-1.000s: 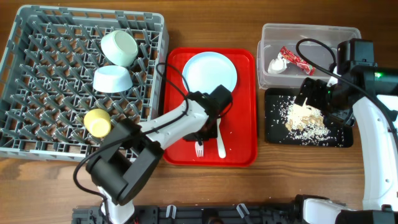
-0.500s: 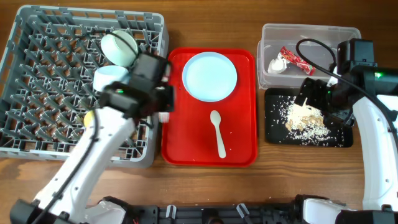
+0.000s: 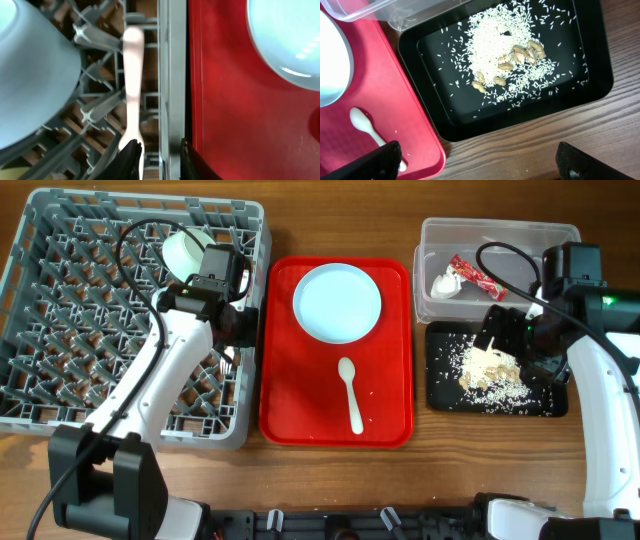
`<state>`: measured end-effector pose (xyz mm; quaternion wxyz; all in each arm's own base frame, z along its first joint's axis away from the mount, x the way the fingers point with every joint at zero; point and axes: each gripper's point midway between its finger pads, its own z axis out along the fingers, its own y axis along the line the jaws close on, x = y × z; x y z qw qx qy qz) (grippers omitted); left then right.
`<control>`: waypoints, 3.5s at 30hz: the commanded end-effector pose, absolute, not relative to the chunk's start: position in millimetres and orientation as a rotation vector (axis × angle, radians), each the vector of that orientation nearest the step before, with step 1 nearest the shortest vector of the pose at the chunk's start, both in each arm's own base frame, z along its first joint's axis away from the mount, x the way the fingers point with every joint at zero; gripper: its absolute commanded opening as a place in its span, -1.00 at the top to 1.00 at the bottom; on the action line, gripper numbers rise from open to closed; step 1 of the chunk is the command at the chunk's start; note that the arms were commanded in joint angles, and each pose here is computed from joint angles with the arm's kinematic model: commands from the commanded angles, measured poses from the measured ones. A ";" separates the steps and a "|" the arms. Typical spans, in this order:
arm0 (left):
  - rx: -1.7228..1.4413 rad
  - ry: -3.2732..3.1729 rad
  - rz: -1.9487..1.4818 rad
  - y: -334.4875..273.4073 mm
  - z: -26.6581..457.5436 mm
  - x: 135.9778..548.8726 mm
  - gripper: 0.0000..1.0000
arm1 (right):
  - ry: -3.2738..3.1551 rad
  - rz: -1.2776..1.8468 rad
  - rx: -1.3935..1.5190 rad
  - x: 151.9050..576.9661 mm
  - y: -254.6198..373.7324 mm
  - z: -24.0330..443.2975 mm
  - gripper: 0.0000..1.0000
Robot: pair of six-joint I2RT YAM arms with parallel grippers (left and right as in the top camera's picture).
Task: Sort waste into correct bins and load items into the dishwasher rack
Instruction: 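Grasp the white spoon with the left gripper and put it in the rack, then lift the white plate with the left gripper and stand it in the rack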
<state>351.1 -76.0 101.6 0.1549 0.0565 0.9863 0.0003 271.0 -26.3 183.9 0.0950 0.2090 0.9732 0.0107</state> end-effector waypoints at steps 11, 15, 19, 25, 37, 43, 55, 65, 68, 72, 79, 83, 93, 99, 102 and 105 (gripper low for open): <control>-0.148 2.768 -0.509 -199.9 141.6 334.3 0.00 | 2.886 0.038 0.610 270.5 -26.4 184.5 -0.99; -0.158 2.894 -0.480 -234.5 94.8 319.2 -0.15 | 2.886 0.038 0.610 270.5 -26.4 184.5 -0.99; -0.070 2.973 -0.447 -261.7 51.2 308.8 -0.15 | 2.883 0.039 0.607 271.3 -26.5 184.7 -0.99; -0.033 2.982 -0.443 -276.7 23.8 311.4 -0.08 | 2.883 0.039 0.606 271.4 -26.5 184.7 -0.99; -0.040 3.036 -0.392 -271.5 5.4 304.7 -0.06 | 2.883 0.039 0.607 271.3 -26.5 184.7 -0.99; -0.036 3.063 -0.363 -270.0 -6.7 299.6 -0.08 | 2.883 0.039 0.607 271.3 -26.4 184.7 -0.99; 0.017 3.078 -0.353 -280.2 -15.3 289.4 0.36 | 2.887 0.037 0.606 270.3 -26.4 184.5 -0.99; 0.018 3.076 -0.361 -280.6 -10.4 289.6 0.92 | 2.886 0.038 0.606 270.5 -26.5 184.5 -0.99; 0.006 3.037 -0.394 -276.6 14.4 294.9 0.92 | 2.887 0.037 0.606 270.3 -26.4 184.5 -0.99; 0.012 2.926 -0.436 -249.9 74.1 310.6 0.92 | 2.886 0.038 0.606 270.5 -26.5 184.5 -0.99; 0.040 2.664 -0.315 -132.6 164.7 354.5 0.92 | 2.887 0.039 0.607 270.4 -26.3 184.5 -0.99; 0.053 2.622 -0.218 -78.7 172.0 369.0 0.92 | 2.887 0.039 0.609 270.3 -26.3 184.5 -1.00; 0.215 2.683 -0.140 -67.0 126.0 391.8 0.41 | 2.889 0.066 0.605 270.8 -23.1 184.6 -0.99; 0.191 2.637 -0.196 -77.1 141.9 391.8 0.24 | 2.889 0.066 0.604 270.8 -23.2 184.6 -1.00; 0.233 2.499 -0.320 -107.3 183.7 391.0 0.17 | 2.885 0.066 0.604 271.7 -23.3 184.7 -1.00; 0.351 2.411 -0.380 -153.6 199.9 387.8 0.01 | 2.881 0.067 0.604 272.6 -23.3 184.9 -0.99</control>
